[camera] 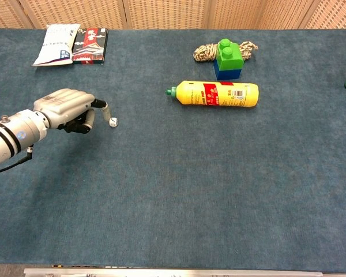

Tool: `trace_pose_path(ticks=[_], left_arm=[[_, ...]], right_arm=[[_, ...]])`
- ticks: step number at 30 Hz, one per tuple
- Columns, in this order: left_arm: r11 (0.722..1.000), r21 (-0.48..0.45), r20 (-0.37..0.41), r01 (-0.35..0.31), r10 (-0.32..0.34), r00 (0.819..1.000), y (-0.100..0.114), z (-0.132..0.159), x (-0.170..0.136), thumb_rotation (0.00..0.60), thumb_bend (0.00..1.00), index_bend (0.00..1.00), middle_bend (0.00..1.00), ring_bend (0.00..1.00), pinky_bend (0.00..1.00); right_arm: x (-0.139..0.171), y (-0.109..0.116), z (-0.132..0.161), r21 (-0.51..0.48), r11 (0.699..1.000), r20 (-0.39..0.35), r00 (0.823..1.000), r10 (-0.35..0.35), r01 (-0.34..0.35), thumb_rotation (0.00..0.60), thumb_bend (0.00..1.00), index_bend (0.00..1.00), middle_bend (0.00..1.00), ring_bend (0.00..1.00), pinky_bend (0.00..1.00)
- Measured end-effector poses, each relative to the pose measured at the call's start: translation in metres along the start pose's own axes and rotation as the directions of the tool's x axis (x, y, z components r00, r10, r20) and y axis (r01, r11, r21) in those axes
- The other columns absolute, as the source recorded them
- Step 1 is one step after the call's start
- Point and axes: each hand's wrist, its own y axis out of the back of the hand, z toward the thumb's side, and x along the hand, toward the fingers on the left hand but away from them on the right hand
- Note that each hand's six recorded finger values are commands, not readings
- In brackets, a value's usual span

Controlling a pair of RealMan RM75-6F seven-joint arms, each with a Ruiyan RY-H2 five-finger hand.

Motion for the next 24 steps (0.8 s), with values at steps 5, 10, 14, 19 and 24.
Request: trace_pose_path(ticks=[5,10,14,19,24], left_arm=[[0.996,0.033,-0.028,-0.087,0.088,0.996,0.016,-0.014,-0.027,0.6,0.98,0.22,1.0,0.76,0.88],[0.98,0.061,-0.094,-0.188,0.193,0.977,0.033,-0.039,-0.067,0.6,0.73,0.16,0.74,0.52,0.75],[0.966,0.078,-0.178,-0.245,0.256,0.95,0.041,-0.065,-0.105,0.6,0.42,0.12,0.43,0.35,0.59],[0.954,0.12,-0.291,-0.276,0.299,0.909,0.044,-0.096,-0.153,0.6,0.24,0.12,0.25,0.2,0.35],[0.938,0.143,-0.352,-0.316,0.347,0.869,0.046,-0.111,-0.185,0.6,0.24,0.25,0.25,0.19,0.3]], right_arm=[[0.0,-0.001,0.001,0.004,1.0,-0.001,1.0,0.002,-0.002,0.6,0.31,0.13,0.21,0.16,0.39],[-0.001,-0.005,0.002,0.016,1.0,-0.002,1.0,0.013,-0.013,0.6,0.31,0.13,0.21,0.16,0.39],[-0.002,-0.01,0.004,0.028,0.999,-0.002,1.0,0.026,-0.026,0.6,0.31,0.13,0.21,0.16,0.39],[-0.003,-0.016,0.006,0.046,0.998,-0.001,0.999,0.041,-0.041,0.6,0.31,0.13,0.21,0.16,0.39],[-0.004,-0.022,0.008,0.06,0.997,-0.002,0.999,0.054,-0.054,0.6,0.32,0.13,0.21,0.16,0.39]])
